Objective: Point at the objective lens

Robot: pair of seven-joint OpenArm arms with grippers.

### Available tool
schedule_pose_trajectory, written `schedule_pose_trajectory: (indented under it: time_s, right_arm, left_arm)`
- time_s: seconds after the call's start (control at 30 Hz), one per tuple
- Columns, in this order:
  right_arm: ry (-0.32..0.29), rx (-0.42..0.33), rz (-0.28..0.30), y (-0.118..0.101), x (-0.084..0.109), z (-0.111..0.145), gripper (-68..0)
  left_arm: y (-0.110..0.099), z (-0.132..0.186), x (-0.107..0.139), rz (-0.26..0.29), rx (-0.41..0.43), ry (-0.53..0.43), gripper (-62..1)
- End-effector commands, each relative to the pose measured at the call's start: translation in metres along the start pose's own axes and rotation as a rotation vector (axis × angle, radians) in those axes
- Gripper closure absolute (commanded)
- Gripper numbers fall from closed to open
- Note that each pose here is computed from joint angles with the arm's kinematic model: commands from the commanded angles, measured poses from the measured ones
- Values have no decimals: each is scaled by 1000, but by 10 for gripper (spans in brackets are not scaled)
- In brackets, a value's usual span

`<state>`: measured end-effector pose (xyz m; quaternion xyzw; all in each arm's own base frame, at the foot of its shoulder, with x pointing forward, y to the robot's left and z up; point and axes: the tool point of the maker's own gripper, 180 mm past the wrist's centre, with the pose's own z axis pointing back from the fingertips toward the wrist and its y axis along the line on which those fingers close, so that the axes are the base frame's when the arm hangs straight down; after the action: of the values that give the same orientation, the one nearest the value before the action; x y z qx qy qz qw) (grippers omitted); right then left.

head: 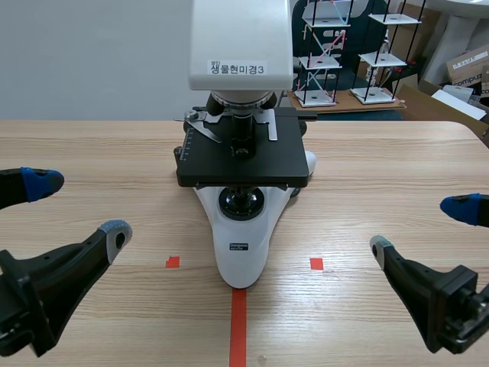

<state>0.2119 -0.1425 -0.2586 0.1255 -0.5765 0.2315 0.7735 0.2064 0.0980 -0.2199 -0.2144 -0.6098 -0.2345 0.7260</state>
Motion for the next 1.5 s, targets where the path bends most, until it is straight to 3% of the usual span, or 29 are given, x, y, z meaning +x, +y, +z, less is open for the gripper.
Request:
schedule_pose_trajectory:
  time_s: [0.0,0.13,0.43,1.47]
  right_arm:
    - [-48,-5,24,-5,16,-3,-595]
    - [-88,-10,28,-7,24,-4,-595]
    - [-114,-9,28,-7,29,-3,-595]
    - [-112,-9,28,-7,28,-3,-591]
  left_arm:
    - [-1,0,7,5,-1,-28,-615]
    - [-1,-1,7,5,1,-28,-615]
    - [0,-1,8,3,4,-30,-615]
    - [0,-1,8,1,4,-32,-615]
